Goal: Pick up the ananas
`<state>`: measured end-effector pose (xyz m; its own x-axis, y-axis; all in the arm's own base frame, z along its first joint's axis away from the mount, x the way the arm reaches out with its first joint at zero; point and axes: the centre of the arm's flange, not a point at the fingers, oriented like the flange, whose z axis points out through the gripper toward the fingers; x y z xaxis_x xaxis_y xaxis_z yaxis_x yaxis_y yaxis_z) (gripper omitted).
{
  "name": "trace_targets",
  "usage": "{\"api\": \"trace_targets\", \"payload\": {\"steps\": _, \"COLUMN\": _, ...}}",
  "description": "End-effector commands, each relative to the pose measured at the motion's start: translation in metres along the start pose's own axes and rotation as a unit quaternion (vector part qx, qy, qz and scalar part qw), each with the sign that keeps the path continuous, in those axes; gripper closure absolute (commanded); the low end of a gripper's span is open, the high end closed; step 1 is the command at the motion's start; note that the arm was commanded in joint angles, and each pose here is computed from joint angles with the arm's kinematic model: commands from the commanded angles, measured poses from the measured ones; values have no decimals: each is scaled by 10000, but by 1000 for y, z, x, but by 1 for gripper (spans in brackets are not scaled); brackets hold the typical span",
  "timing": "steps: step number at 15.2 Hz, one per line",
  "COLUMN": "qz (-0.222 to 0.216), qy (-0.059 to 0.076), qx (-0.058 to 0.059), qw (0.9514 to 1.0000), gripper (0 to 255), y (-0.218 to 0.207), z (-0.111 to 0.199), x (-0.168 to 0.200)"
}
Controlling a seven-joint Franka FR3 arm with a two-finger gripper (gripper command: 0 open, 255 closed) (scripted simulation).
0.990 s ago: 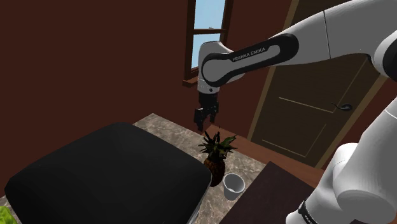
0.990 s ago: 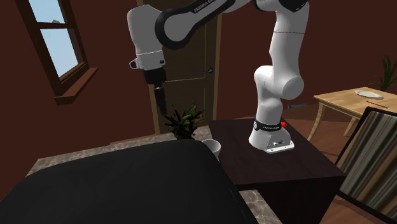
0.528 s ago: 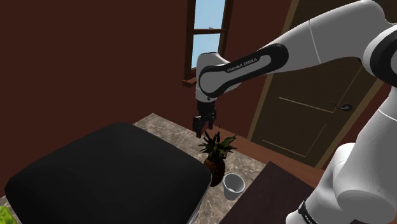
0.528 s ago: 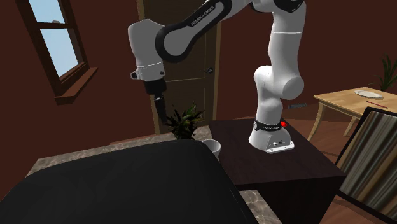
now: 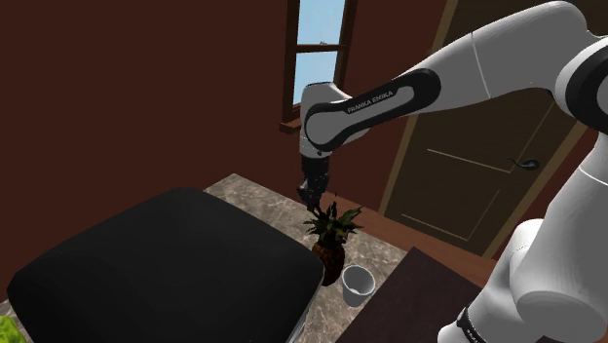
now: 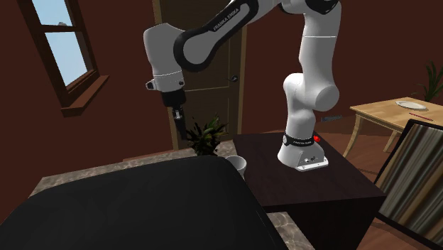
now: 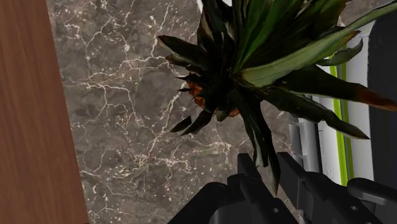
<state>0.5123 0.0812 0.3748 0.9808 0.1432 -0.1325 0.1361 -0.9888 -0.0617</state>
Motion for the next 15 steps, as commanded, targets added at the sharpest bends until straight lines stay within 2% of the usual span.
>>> {"api": "trace_targets", "payload": {"steps": 1, "qz": 2, "qy": -6, "qx": 0, "qw": 10000, "gripper": 255, "y": 0, "z": 1, "x": 0}}
{"api": "trace_targets", "payload": {"steps": 3, "qz": 2, "qy": -6, "qx": -1, "qw": 10000, "gripper": 255, "y": 0, "z": 0, "x": 0}}
{"api": "trace_targets", "payload": {"steps": 15, "qz": 2, "qy": -6, "qx": -1, "qw": 10000, "gripper": 255, "y": -4, "z": -63, "x": -8}}
